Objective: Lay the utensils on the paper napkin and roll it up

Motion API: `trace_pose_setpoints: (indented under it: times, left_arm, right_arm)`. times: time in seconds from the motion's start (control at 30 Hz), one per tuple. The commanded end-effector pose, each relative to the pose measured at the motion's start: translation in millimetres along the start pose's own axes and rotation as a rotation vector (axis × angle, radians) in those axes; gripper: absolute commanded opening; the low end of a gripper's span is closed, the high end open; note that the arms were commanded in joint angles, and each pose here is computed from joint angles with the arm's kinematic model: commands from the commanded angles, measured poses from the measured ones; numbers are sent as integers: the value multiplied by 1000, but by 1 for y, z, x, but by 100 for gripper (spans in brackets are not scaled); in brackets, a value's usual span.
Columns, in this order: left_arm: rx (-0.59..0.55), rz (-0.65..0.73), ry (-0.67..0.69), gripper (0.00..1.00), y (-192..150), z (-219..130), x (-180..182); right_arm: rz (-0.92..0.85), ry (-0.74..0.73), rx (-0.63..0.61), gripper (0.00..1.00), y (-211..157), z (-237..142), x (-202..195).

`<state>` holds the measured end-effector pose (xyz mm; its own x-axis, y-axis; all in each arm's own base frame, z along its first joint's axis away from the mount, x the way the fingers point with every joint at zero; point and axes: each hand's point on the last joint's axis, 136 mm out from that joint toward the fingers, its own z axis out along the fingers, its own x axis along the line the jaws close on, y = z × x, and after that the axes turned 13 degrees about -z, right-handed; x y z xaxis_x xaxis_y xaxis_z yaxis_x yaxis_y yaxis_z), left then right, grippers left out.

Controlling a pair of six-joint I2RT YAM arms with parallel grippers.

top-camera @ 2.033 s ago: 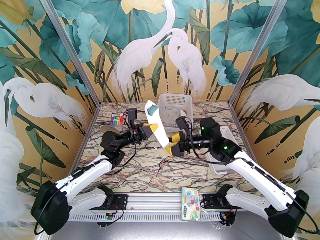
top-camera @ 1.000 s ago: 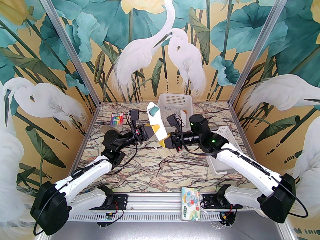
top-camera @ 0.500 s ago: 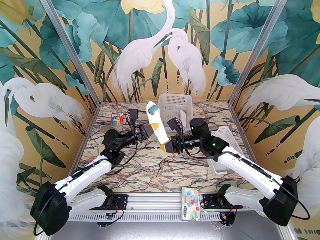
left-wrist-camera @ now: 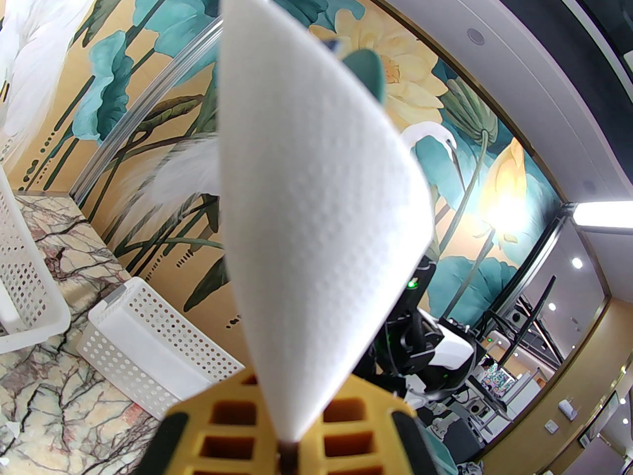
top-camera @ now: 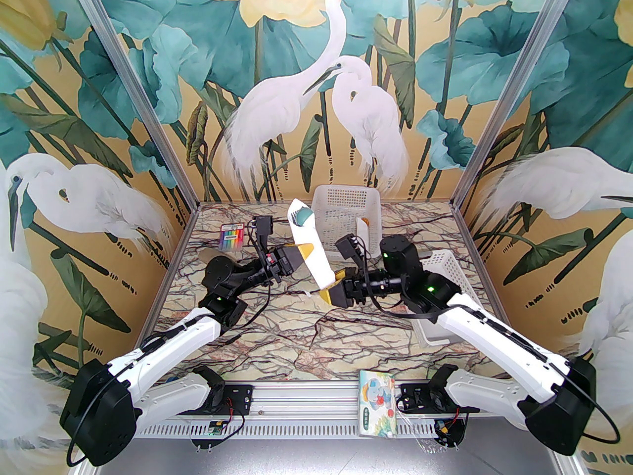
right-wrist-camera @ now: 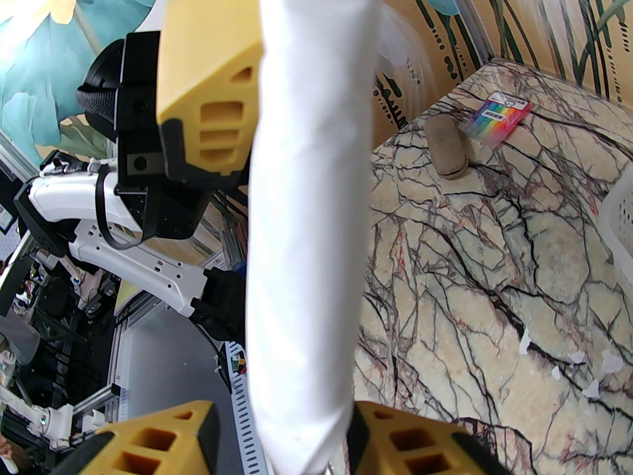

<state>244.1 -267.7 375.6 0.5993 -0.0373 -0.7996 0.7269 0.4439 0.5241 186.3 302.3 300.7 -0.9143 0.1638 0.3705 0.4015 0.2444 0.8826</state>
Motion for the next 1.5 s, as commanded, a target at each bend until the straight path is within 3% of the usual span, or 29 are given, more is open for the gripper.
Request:
trace_pose_setpoints:
  times: [0.0,0.27,0.4,0.67,0.83,0.9,1.0,1.27,1.47]
  left_arm:
    - [-10,46,-67,0,8,-1,-24]
    - [19,48,-72,0,1,-1,-22]
    - [24,46,-72,0,0,-2,-22]
    - [1,34,-38,0,2,-2,-13]
    - [-12,21,-10,0,4,-3,-8]
    - [-15,22,-2,8,5,-4,-8]
    - [-19,25,-3,18,7,-9,-11]
    - [-33,8,-23,63,5,-23,-17]
    - [3,-33,-75,75,-3,-19,-17]
  right_arm:
    - [-33,-44,-29,59,20,-11,-4]
    - [-80,39,-50,60,51,-2,4]
    - [-95,60,-50,54,59,6,5]
    - [-79,75,-38,30,55,19,5]
    - [-43,59,-38,7,47,20,1]
    - [-37,48,-38,0,44,18,0]
    - [-30,35,-47,0,41,14,-2]
    - [-61,92,-82,0,46,8,12]
    - [-77,126,-102,0,50,15,18]
